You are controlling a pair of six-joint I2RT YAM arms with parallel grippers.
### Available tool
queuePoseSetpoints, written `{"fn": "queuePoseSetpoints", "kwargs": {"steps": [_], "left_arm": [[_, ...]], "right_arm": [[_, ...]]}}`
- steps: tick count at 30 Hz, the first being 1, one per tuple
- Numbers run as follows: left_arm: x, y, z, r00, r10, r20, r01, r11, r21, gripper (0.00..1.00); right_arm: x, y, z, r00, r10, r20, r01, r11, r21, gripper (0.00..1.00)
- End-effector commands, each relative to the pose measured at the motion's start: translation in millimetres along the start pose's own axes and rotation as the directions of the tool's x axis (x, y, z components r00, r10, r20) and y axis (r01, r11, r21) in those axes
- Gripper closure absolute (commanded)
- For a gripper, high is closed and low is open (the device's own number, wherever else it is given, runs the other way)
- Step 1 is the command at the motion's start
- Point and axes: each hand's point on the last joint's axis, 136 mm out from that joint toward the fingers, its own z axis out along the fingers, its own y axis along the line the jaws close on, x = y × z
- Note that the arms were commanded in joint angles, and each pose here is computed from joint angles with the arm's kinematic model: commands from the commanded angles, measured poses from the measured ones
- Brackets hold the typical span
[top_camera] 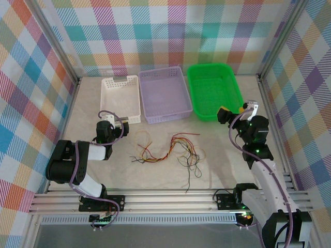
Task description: Untangle the cables
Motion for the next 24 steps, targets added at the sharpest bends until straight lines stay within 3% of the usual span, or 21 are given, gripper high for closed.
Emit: {"fn": "queuePoseSetpoints", "kwargs": {"steps": [1,6,11,17,19,22,24], "left_arm": [[-12.9,-0.5,1.8,0.999,0.007,0.033,-0.007,1.0,0.011,0.0],[-21.7,-9.2,-1.3,1.0,0.028,0.009,-0.028,0.998,0.056,0.0],[-46.7,-4.5,-20.3,1.0,0.002,0.022,-0.002,1.0,0.022,0.0],[-76.4,-6.9,-48.1,0.986,-0.16,0.035,0.159,0.987,0.032,0.0],[-83.1,-7.0,-58.1,0.977,-0.214,0.001,0.213,0.977,0.02,0.0],[-84.4,8.9,-71.3,0.929,-0.358,-0.095,0.345,0.929,-0.131,0.0],[-87.9,-2.5,-76.6,0.923,-0.334,-0.193,0.32,0.942,-0.1,0.0]], "right_arm": [[5.5,31.1,-7.6,0.967,0.23,-0.111,-0.243,0.962,-0.126,0.0],[14.2,52.8,-15.2,0.963,0.18,-0.2,-0.224,0.949,-0.223,0.0],[35.0,53.0,-16.4,0.955,0.14,-0.263,-0.192,0.965,-0.181,0.0],[66.7,57.0,-12.6,0.914,0.088,-0.397,-0.153,0.979,-0.135,0.0],[77.3,62.3,-13.7,0.896,0.05,-0.441,-0.116,0.985,-0.125,0.0],[102.0,64.7,-15.9,0.856,0.026,-0.515,-0.084,0.992,-0.089,0.01],[121.0,66.6,-18.2,0.819,0.025,-0.573,-0.077,0.995,-0.067,0.03]]}}
